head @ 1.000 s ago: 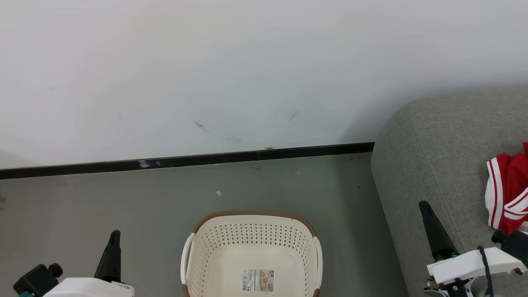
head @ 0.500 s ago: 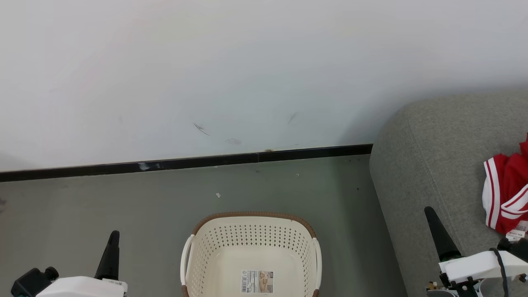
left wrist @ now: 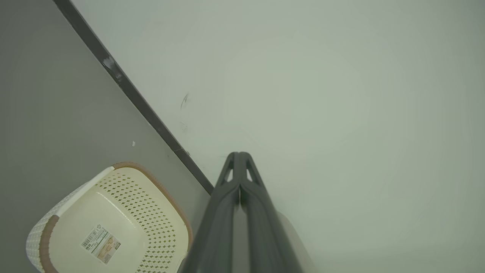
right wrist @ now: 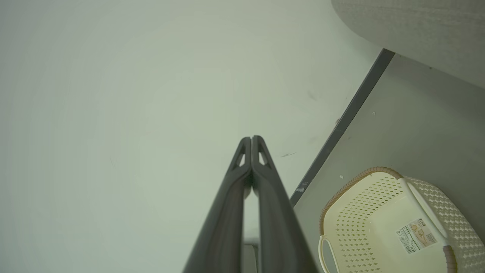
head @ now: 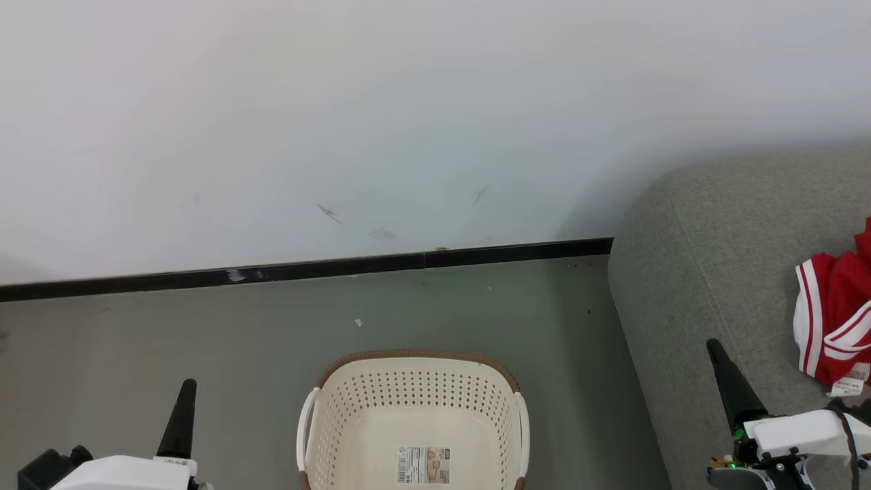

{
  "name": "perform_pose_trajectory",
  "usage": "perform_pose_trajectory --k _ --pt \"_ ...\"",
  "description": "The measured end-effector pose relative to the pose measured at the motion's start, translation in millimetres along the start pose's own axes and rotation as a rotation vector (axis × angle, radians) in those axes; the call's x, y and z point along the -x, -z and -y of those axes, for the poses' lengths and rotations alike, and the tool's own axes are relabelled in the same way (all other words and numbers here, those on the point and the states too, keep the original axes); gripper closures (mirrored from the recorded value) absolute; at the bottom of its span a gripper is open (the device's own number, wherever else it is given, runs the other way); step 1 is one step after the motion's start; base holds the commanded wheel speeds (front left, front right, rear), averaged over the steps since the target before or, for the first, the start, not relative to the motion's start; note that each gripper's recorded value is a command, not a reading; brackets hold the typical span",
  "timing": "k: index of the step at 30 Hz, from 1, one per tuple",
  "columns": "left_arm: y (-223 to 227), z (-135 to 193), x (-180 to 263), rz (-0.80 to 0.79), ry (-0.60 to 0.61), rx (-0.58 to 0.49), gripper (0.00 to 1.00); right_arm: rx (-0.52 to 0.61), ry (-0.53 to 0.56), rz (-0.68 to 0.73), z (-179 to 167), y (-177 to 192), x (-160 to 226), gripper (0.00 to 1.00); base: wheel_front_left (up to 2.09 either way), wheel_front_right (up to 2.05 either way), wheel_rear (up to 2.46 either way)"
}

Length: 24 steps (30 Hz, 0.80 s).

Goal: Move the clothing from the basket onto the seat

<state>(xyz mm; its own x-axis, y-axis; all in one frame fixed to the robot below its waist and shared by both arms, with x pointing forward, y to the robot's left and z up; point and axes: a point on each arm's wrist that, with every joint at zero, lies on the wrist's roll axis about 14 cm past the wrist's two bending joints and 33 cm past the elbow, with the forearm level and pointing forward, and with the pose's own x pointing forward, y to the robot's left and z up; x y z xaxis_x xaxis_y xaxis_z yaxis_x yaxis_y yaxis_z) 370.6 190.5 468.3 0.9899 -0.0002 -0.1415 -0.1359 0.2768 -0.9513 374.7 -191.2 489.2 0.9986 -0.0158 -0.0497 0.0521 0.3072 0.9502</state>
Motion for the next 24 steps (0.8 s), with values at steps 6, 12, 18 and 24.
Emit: perform_pose_trajectory --k 6,12,18,24 --pt "-0.9 5.0 -2.8 -0.001 0.016 0.061 1.00 -0.068 0.011 -0.004 3.2 -0.9 0.7 1.00 0.00 0.00 0.00" --pt "1.4 6.4 -2.7 -0.012 0.026 0.136 1.00 -0.149 0.028 0.002 8.4 -3.9 1.7 1.00 0.00 0.00 0.00" --pt "0.2 8.1 -2.7 -0.012 0.039 0.218 1.00 -0.248 0.032 0.006 9.6 -6.2 0.8 1.00 0.00 0.00 0.00" --pt "0.2 10.7 -3.4 -0.020 0.052 0.283 1.00 -0.322 0.028 0.007 8.8 -8.3 -0.8 1.00 0.00 0.00 0.00"
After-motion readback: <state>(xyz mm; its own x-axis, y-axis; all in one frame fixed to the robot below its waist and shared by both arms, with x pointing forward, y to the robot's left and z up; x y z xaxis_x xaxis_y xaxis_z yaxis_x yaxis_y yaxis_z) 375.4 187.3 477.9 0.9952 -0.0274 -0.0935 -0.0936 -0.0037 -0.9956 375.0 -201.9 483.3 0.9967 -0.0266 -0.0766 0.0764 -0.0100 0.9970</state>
